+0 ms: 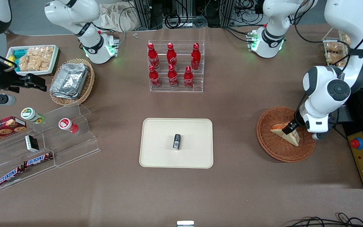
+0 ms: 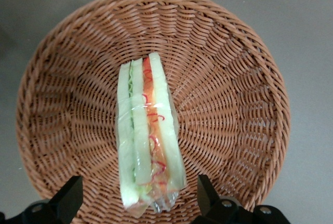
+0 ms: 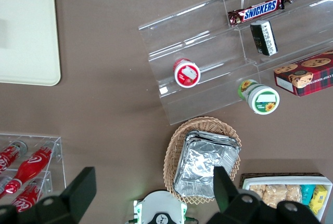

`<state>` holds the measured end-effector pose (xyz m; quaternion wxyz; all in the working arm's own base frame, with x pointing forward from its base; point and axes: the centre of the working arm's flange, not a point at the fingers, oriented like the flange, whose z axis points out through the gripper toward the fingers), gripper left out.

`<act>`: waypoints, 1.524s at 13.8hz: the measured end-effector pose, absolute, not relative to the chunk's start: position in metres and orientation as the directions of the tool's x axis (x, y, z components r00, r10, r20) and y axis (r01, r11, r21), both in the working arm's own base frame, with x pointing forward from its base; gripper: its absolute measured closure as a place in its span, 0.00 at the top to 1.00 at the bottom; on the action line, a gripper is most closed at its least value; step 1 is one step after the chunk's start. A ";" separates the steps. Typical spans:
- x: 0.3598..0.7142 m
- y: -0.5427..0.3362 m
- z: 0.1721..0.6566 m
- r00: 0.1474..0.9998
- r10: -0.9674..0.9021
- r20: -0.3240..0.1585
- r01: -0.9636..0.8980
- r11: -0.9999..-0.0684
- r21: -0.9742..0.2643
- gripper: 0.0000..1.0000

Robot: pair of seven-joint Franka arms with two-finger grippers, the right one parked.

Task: Place sandwich from basket to tray
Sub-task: 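Lift the sandwich out of the basket with the left gripper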

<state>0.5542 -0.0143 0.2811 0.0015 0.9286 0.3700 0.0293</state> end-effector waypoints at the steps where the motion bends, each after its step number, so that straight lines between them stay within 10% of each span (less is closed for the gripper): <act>1: 0.555 -0.014 0.276 0.723 0.689 0.050 0.689 -0.724 0.027 1.00; 8: 0.554 0.000 0.240 0.703 0.711 0.031 0.710 -0.703 0.030 0.99; 14: 0.555 -0.003 0.235 0.699 0.714 0.029 0.713 -0.700 0.034 0.43; 21: 0.577 0.000 0.303 0.805 0.587 0.088 0.587 -0.809 0.024 0.21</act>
